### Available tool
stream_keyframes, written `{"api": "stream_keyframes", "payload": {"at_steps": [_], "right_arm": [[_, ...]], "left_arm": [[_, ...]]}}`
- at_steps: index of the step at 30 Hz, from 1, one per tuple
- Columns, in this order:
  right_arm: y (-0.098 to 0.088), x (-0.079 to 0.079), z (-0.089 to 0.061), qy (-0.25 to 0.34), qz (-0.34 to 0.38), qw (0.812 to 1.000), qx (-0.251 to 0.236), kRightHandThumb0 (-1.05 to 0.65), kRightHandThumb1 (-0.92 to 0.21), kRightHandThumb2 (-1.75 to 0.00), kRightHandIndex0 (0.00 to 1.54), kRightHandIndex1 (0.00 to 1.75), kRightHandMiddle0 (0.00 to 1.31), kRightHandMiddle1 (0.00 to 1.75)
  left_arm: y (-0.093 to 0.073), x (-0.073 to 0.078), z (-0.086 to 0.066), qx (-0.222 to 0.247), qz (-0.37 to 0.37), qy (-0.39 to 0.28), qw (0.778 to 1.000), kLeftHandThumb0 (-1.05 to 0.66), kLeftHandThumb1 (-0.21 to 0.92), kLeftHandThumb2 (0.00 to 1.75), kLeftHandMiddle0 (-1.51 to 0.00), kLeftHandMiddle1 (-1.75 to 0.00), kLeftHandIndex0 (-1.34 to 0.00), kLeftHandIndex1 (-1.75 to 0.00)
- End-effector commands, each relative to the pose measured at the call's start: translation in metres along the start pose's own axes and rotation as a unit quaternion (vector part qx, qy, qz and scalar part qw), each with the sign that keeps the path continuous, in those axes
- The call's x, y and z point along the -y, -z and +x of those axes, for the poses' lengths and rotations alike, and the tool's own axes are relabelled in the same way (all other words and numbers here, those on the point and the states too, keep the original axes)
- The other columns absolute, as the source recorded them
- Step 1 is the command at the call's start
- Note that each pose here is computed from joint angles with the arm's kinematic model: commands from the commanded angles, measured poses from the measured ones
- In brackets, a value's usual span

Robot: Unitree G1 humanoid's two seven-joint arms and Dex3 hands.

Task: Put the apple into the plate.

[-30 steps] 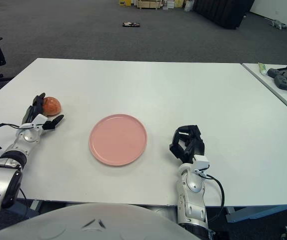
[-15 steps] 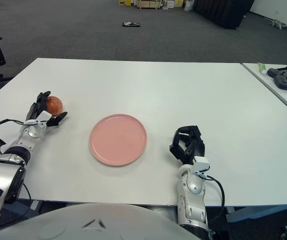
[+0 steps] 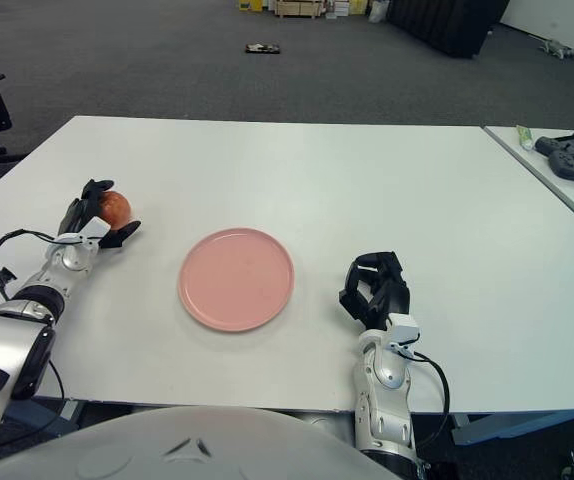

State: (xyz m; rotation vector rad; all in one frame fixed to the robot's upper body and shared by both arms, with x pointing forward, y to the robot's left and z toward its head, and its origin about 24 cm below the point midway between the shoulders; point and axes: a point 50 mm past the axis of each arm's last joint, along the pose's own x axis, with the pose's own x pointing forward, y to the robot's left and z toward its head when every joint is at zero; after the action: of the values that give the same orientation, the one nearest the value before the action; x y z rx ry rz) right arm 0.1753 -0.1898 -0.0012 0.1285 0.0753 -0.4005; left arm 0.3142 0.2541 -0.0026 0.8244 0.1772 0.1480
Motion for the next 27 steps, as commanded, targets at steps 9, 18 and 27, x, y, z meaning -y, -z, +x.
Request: {"api": "stream_keyframes", "payload": {"at_steps": [9, 18, 27], "right_arm": [[-0.0007, -0.0002, 0.0019, 0.004, 0.010, 1.000, 0.004, -0.41, -0.56, -1.02, 0.74, 1.75, 0.43, 1.75], [-0.0011, 0.0012, 0.0027, 0.010, 0.003, 1.000, 0.003, -0.41, -0.56, -1.02, 0.74, 1.75, 0.43, 1.75], [-0.0019, 0.0026, 0.0030, 0.008, -0.004, 1.000, 0.003, -0.41, -0.56, -1.02, 0.75, 1.75, 0.42, 1.75]], "left_arm": [[-0.0210, -0.0062, 0.0146, 0.032, 0.072, 0.016, 0.997, -0.97, 0.58, 0.75, 0.00, -0.76, 0.00, -1.07], [-0.0219, -0.0033, 0.0160, 0.029, 0.101, 0.032, 0.994, -0.93, 0.62, 0.74, 0.00, -0.69, 0.00, -1.09], [-0.0182, -0.0020, 0.0145, 0.024, 0.114, 0.043, 0.992, -0.91, 0.66, 0.73, 0.00, -0.68, 0.00, -1.07]]}}
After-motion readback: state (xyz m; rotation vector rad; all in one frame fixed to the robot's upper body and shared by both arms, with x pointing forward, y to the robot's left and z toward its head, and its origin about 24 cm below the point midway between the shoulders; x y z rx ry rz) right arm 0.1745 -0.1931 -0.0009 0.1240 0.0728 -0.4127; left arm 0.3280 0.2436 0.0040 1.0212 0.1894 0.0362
